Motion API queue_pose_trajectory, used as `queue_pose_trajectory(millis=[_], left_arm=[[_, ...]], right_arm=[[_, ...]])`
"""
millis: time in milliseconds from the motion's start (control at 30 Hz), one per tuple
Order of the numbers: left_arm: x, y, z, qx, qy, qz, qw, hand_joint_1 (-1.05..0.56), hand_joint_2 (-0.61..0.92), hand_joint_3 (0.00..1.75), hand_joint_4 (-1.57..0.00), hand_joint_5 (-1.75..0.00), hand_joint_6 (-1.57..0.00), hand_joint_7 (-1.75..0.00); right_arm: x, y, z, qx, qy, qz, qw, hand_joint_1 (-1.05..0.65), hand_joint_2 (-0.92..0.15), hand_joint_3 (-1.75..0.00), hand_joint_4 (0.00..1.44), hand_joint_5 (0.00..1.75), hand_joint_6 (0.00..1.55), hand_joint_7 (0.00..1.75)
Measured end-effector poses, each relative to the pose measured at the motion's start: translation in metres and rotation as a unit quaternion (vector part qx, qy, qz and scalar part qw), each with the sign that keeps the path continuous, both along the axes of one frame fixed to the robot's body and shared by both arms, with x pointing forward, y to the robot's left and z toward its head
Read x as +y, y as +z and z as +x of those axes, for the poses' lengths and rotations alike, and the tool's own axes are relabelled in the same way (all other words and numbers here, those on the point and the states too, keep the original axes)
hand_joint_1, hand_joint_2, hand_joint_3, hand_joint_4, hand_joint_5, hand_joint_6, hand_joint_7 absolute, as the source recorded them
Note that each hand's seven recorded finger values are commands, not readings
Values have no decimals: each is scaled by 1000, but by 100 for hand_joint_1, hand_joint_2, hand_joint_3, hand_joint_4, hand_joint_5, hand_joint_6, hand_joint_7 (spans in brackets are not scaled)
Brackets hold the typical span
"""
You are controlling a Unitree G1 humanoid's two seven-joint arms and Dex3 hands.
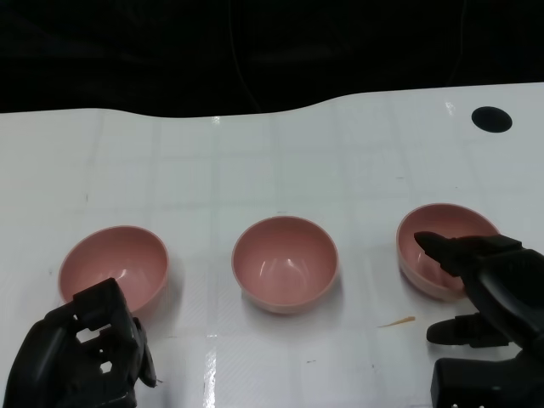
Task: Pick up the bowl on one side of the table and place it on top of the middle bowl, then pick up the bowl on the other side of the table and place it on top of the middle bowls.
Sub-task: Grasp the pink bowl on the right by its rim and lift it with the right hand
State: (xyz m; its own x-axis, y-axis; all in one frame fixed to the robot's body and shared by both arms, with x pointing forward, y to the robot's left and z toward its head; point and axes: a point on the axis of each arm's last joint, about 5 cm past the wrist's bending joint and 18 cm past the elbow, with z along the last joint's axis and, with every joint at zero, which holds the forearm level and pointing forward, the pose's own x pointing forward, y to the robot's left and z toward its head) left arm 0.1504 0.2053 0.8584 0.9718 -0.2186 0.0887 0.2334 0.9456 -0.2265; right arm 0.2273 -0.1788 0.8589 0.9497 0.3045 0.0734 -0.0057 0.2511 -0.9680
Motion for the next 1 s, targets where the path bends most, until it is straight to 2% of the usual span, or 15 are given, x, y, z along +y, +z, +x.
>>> queue_pose_trajectory(millis=[300, 567, 767, 1000], left_arm=[[0, 0, -1, 1, -1, 3, 1000, 0, 47, 136, -88, -175, -77, -171], [0, 3, -1, -8, 0, 5, 1000, -1, 47, 134, -90, -175, -77, -174], [0, 3, -3, -5, 3, 4, 1000, -1, 47, 134, -90, -175, -77, -175], [1, 3, -3, -5, 6, 1, 1000, 0, 48, 133, -90, -175, -78, -175]], right_arm=[[-1, 5, 15, 3, 18, -1, 1000, -92, -92, -11, 56, 9, 43, 4], [1, 8, 27, 18, 28, -11, 999, -89, -92, -9, 63, 8, 60, 8], [3, 0, 29, 33, 30, -25, 999, -88, -92, -10, 67, 8, 65, 8], [5, -10, 31, 30, 29, -35, 999, -86, -92, -12, 70, 6, 67, 6]])
